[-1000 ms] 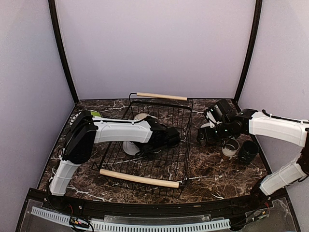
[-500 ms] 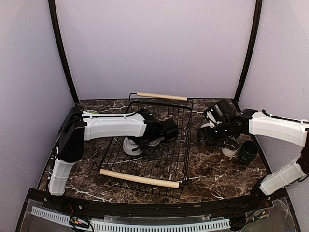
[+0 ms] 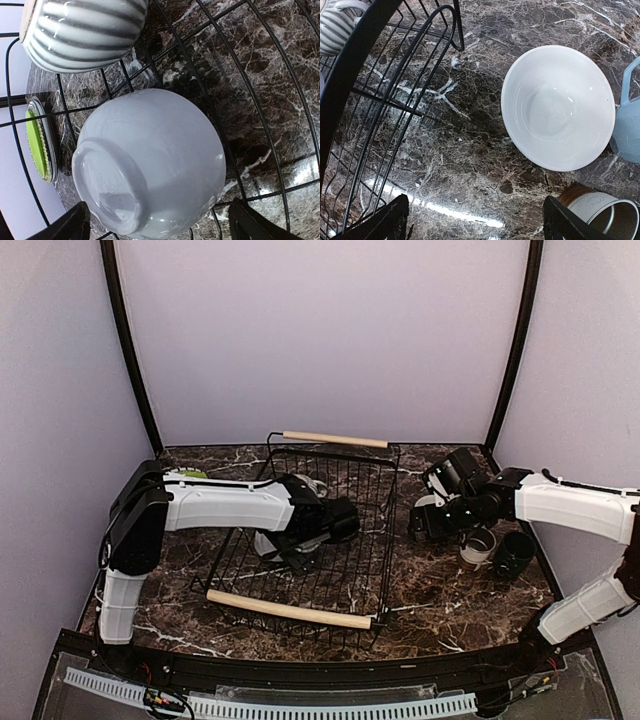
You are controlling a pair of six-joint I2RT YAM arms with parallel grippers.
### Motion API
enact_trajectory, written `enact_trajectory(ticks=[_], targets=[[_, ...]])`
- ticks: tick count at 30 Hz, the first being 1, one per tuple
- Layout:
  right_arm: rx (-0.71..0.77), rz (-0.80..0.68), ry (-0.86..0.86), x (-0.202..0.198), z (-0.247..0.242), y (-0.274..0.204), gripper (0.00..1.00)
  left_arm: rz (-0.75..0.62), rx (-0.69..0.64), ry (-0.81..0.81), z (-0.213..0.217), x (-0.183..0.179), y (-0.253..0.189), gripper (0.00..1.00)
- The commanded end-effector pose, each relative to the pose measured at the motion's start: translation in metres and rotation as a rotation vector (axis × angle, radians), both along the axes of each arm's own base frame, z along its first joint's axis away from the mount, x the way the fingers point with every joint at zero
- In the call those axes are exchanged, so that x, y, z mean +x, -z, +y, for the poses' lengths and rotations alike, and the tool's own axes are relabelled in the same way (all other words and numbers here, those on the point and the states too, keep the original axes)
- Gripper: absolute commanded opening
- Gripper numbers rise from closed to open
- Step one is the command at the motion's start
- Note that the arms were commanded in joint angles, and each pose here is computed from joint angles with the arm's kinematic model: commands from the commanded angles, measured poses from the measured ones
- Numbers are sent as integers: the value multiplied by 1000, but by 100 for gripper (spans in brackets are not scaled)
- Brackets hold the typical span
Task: Unload the mixed dishes from the dish rack
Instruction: Grab the bowl from the dish rack.
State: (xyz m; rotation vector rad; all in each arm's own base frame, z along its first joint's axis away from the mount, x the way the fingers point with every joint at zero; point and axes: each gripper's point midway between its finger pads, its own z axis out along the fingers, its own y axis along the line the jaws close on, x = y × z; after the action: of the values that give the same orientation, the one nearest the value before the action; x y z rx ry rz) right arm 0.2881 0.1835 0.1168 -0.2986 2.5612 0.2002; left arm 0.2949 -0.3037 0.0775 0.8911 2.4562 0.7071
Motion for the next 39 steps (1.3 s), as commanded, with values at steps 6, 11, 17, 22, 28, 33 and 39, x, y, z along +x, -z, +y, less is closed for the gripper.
enact_trajectory(ticks=[6,11,17,22,28,33,39], targets=[[21,-16,-6,1,8,-5,90,-58,47,33,2,10,9,96],[19,-14,-5,1,8,-4,90,-104,104,39,5,18,14,96],[14,-14,-4,0,8,-4,90,-125,167,27,11,21,21,99],[16,-13,-6,1,9,-3,90,-157,196,21,15,24,18,96],[17,-17,-10,3,11,-5,90,-211,216,20,15,30,0,76],[13,-20,-12,4,11,-7,90,-222,176,26,7,32,-18,65],[7,-23,-15,5,12,-8,90,-216,105,28,-3,31,-42,59]])
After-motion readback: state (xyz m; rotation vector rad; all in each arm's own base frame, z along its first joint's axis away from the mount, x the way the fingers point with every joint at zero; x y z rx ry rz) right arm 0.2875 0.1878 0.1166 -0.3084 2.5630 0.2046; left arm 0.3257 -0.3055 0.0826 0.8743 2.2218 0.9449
